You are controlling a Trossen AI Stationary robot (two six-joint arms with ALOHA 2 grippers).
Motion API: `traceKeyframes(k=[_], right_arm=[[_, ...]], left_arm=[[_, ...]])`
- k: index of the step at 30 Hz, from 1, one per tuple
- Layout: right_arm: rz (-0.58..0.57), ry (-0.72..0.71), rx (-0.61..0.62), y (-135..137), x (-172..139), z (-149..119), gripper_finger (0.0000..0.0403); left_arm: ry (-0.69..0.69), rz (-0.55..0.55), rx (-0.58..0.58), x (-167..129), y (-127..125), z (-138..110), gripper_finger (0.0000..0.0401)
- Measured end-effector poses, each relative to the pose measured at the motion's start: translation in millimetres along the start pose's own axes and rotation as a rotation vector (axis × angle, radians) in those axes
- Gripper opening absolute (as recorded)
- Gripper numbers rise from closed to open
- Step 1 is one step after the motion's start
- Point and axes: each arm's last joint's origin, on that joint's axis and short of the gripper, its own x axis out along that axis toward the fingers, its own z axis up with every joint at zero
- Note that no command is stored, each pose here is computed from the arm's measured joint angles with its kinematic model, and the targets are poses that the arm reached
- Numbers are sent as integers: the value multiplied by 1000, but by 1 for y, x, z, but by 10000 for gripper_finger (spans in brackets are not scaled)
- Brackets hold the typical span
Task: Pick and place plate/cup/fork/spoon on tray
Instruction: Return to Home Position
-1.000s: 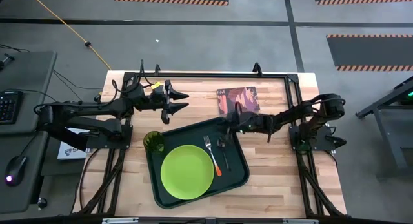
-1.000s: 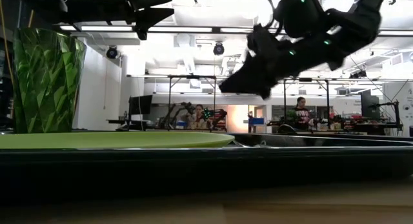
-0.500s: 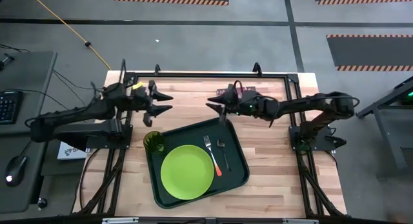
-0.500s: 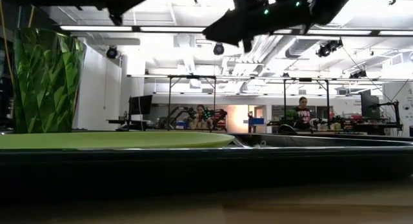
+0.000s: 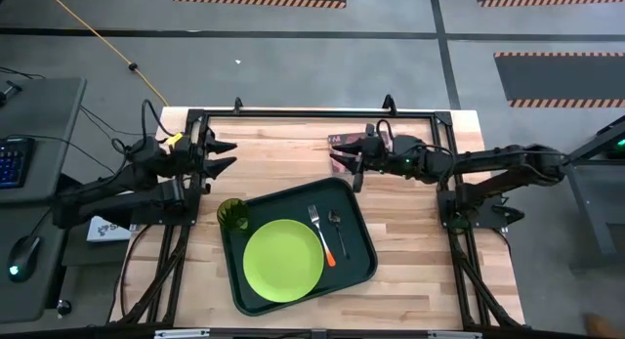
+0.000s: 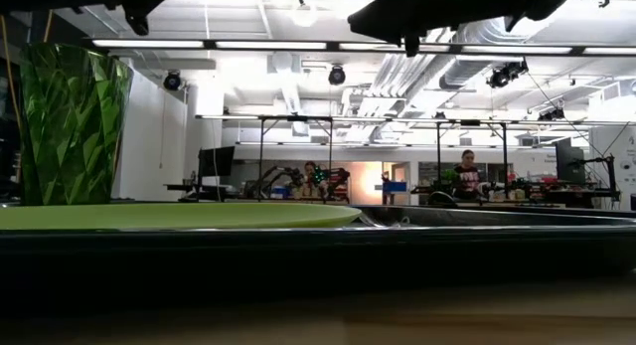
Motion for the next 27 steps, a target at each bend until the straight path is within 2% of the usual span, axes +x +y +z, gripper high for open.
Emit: traceKeyframes(k=[6,9,13,19,24,27], right_arm=[[2,-32,29,0,-2,0,99],[8,-43,27,0,-2,1,99],[8,-43,25,0,-2,1,99],[25,-33,48,4,-3,0,99],[41,-31,39,8,-3,-1,99],[44,-26,29,8,-3,-1,99]], left_arm=[[17,1,-47,1,1,-3,168],[89,-2,-132,5,2,-11,168],[175,-80,-232,9,-1,-36,168],[152,-146,-289,3,-8,-72,168],[79,-182,-202,-4,-12,-70,162],[69,-191,-126,-8,-13,-77,139]])
